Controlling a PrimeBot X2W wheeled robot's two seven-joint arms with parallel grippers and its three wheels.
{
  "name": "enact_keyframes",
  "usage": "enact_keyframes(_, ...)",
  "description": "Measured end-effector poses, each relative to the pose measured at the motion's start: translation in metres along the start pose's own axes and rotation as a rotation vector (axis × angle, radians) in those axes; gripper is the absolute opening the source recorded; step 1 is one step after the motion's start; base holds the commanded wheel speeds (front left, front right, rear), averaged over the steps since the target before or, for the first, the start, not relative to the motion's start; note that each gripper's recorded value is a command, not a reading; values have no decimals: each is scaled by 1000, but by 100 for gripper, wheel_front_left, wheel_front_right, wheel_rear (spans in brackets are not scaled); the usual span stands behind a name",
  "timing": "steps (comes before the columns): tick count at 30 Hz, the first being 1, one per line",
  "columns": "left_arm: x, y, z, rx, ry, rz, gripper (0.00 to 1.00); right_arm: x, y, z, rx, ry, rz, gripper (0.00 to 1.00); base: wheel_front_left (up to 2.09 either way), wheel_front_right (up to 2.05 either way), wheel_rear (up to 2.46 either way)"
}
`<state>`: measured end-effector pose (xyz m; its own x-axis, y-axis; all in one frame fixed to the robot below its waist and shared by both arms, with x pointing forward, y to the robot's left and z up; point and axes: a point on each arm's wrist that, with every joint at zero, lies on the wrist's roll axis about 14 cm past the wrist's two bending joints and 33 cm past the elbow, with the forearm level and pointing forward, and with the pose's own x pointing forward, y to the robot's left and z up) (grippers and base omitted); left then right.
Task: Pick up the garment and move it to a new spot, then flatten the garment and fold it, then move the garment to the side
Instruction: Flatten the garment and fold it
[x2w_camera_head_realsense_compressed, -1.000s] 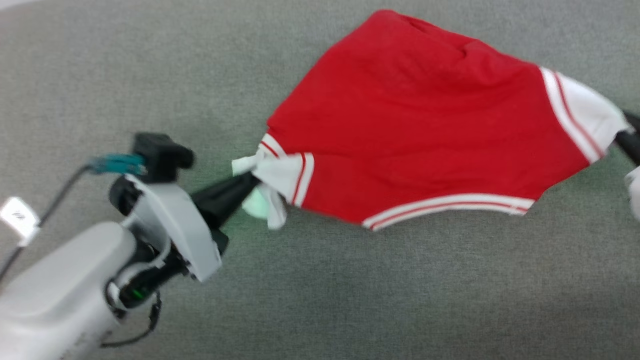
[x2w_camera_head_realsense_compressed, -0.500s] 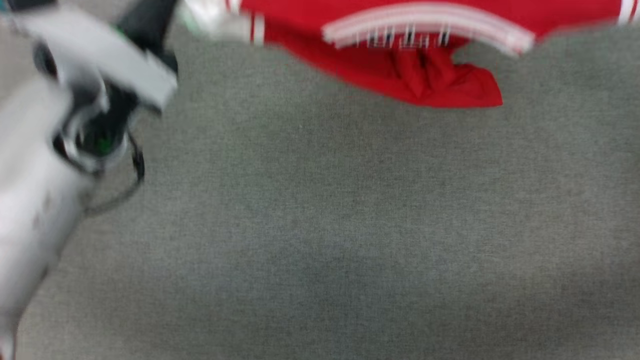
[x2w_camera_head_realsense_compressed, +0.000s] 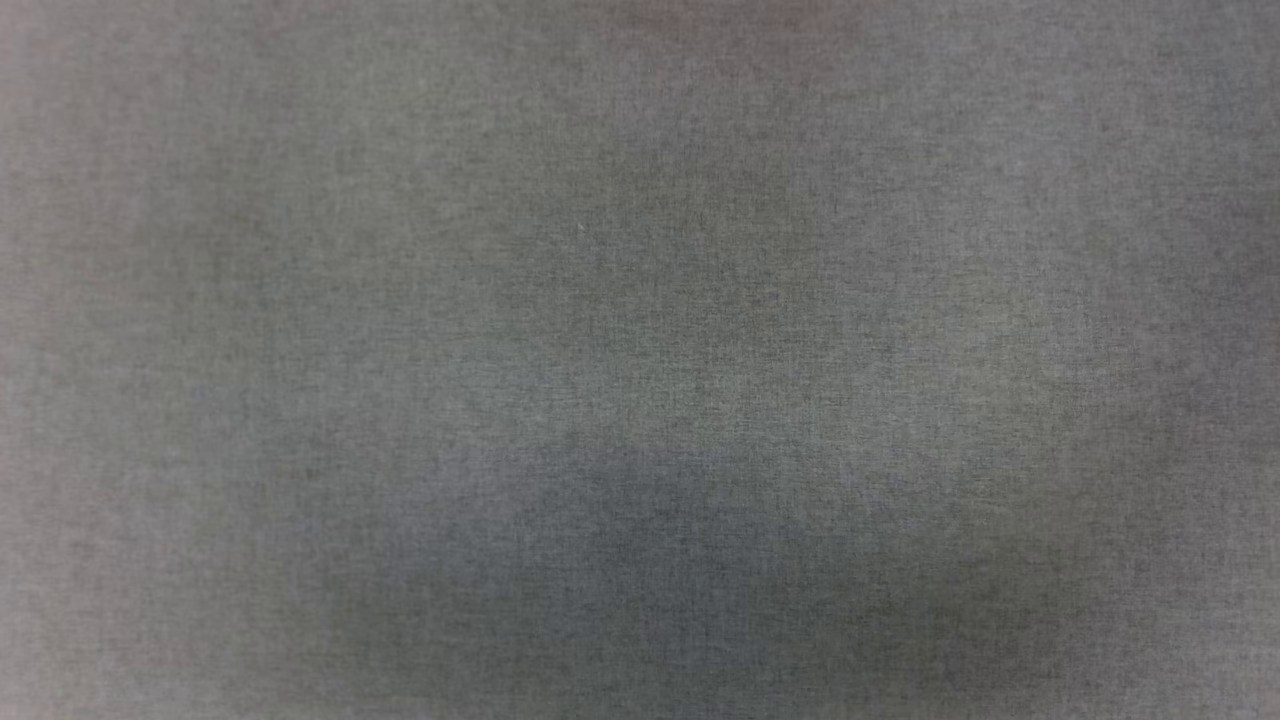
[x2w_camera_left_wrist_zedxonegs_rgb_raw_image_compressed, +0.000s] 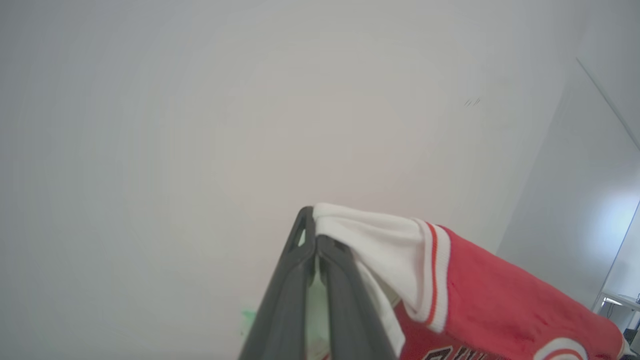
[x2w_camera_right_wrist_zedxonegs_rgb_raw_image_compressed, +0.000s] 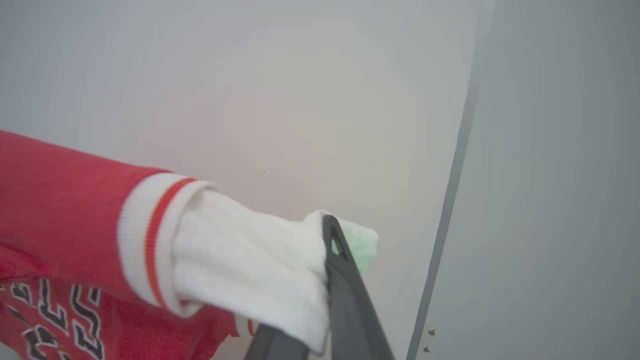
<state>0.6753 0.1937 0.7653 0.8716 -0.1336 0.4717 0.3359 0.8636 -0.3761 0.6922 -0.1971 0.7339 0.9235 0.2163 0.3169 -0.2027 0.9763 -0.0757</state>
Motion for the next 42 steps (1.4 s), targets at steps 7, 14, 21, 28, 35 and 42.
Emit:
enact_keyframes(7,-5,-13,-7,-21,37,-21,0,-7,8,-3,-37,3,27,0,0,0,0)
enact_keyframes(14,-84,26,-107,-150,249,56,0,-59,20,-96,-35,216,114,0,0,0,0)
enact_keyframes(21,-210,32,-189,-205,537,66,0,-140,31,-165,19,444,193,0,0,0,0)
enact_keyframes(28,-283,27,-202,-302,624,129,0,-209,36,-195,110,598,196,0,0,0,0)
enact_keyframes(35,-336,14,-196,-345,662,162,0,-266,45,-195,153,676,198,0,0,0,0)
enact_keyframes(42,-371,-4,-184,-363,706,159,0,-313,48,-183,148,732,171,0,0,0,0)
